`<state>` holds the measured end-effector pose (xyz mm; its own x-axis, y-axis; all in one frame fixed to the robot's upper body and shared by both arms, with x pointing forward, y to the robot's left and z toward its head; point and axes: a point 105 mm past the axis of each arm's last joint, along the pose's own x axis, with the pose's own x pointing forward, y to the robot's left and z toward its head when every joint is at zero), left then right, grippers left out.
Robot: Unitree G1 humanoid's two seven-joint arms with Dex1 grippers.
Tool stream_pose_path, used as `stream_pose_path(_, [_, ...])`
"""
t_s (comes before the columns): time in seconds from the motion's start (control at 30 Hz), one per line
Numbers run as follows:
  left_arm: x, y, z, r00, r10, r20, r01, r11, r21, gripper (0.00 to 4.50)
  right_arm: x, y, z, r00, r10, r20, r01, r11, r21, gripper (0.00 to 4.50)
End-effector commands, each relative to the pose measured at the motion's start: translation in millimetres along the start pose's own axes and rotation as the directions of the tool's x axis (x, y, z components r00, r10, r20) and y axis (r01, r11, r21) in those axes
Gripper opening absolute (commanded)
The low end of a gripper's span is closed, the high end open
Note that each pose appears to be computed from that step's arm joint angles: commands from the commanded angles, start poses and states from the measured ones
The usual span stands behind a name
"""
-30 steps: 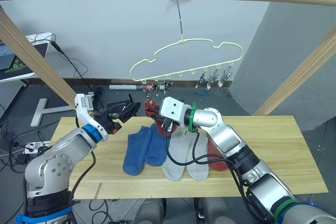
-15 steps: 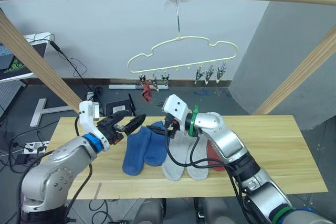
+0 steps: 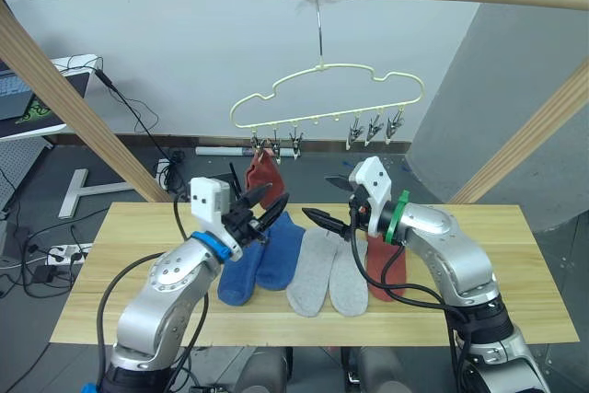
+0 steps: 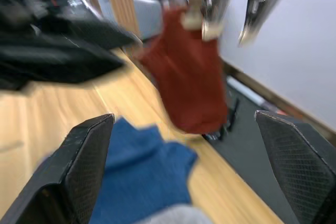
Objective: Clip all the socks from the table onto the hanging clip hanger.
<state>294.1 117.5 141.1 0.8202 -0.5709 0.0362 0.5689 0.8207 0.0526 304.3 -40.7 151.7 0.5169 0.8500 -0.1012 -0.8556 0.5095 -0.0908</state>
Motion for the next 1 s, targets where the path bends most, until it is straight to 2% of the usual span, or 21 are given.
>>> stream_pose_path(0.03, [9,3,7,0.998,0.045,0.048,-0.048,0.997,0.058,1.75,-13,1,15,0.999,0.003,0.050,-0.003,1.000,-0.002,4.50])
stream_pose_path(0.27, [24,15,3,0.985,0.148,0.092,-0.159,0.980,0.123,1.75,-25,4,44,0.991,0.030,0.133,-0.036,0.998,0.044,4.50])
stream_pose_path(0.5, [44,31,4,0.962,0.236,0.137,-0.251,0.962,0.105,1.75,-26,3,64,0.979,0.052,0.199,-0.075,0.991,0.114,4.50])
stream_pose_path(0.73, [54,26,6,0.965,0.213,0.156,-0.228,0.970,0.087,1.75,-26,0,68,0.978,0.027,0.208,-0.052,0.992,0.116,4.50])
stream_pose_path(1.0, [60,33,15,0.953,0.237,0.191,-0.257,0.962,0.092,1.75,-26,-5,67,0.979,-0.005,0.205,-0.018,0.994,0.106,4.50])
